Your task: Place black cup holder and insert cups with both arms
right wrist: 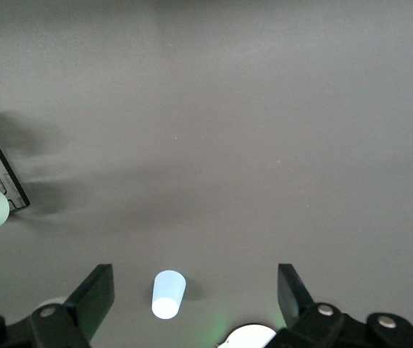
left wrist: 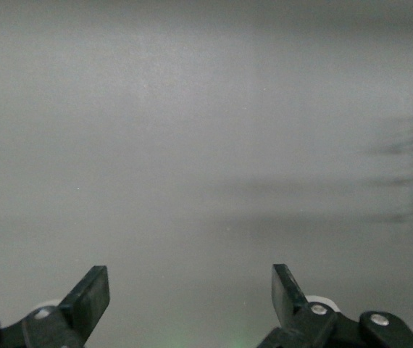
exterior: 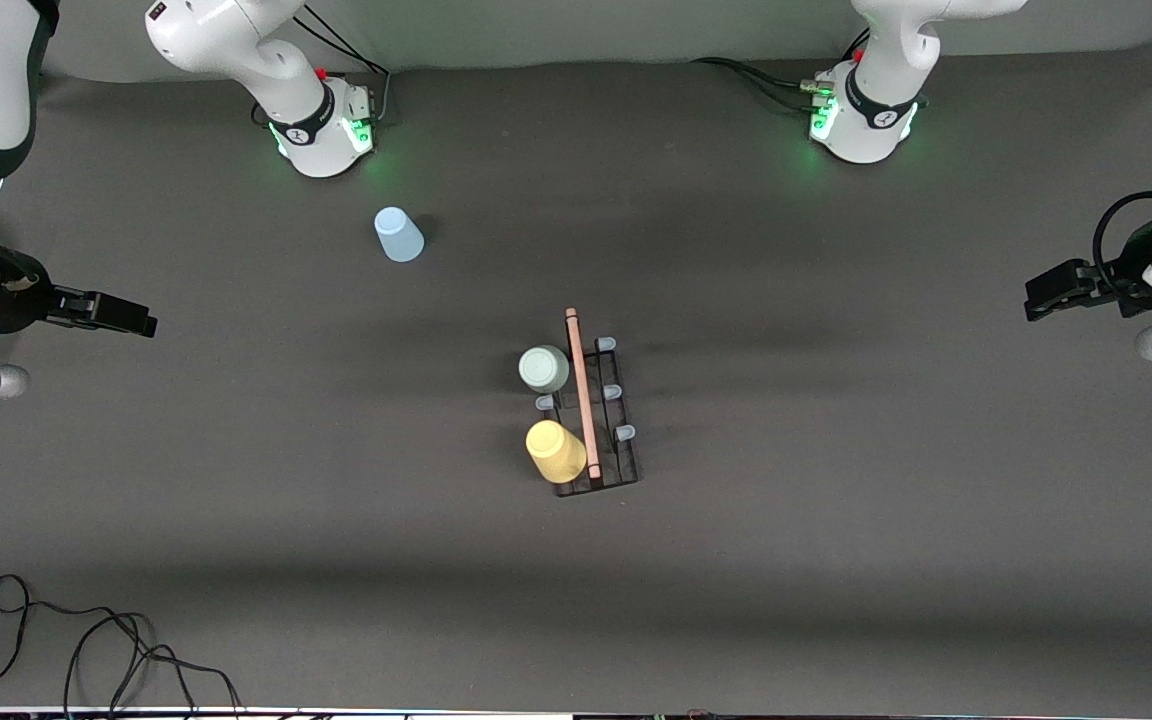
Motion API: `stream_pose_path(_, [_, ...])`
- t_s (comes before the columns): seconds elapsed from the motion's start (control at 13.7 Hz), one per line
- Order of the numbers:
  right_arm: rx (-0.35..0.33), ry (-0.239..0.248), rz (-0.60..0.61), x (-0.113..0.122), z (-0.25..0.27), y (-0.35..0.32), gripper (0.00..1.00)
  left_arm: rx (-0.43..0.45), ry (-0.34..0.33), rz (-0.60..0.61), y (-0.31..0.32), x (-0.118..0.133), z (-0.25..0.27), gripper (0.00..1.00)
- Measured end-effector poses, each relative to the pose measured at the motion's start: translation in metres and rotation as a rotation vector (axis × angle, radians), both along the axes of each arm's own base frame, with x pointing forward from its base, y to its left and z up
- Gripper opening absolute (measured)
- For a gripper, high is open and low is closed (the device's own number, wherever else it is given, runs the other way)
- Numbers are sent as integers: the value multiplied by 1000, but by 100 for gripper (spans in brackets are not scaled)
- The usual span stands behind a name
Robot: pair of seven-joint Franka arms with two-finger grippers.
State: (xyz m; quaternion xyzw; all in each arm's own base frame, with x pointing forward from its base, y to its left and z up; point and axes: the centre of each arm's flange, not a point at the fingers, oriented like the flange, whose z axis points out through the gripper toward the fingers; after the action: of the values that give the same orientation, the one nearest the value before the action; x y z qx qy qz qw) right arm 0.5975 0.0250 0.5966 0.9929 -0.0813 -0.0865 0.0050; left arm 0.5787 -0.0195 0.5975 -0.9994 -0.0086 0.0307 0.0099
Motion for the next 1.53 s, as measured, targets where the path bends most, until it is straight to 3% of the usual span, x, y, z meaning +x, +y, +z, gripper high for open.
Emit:
stream_pose_path(0.66, [-2, 38, 49, 7, -17, -6, 100, 0, 1, 0, 0, 0, 0, 100])
stream_pose_path(0.88, [22, 30, 43, 1, -10, -12, 100, 0, 2, 0, 0, 0, -1, 100])
stream_pose_path(1.24, [47, -87, 37, -29, -15, -25, 100, 0, 4, 0, 0, 0, -2, 100])
stream_pose_path(1.53, [20, -124, 61, -54, -19, -16, 100, 0, 6, 0, 0, 0, -3, 100])
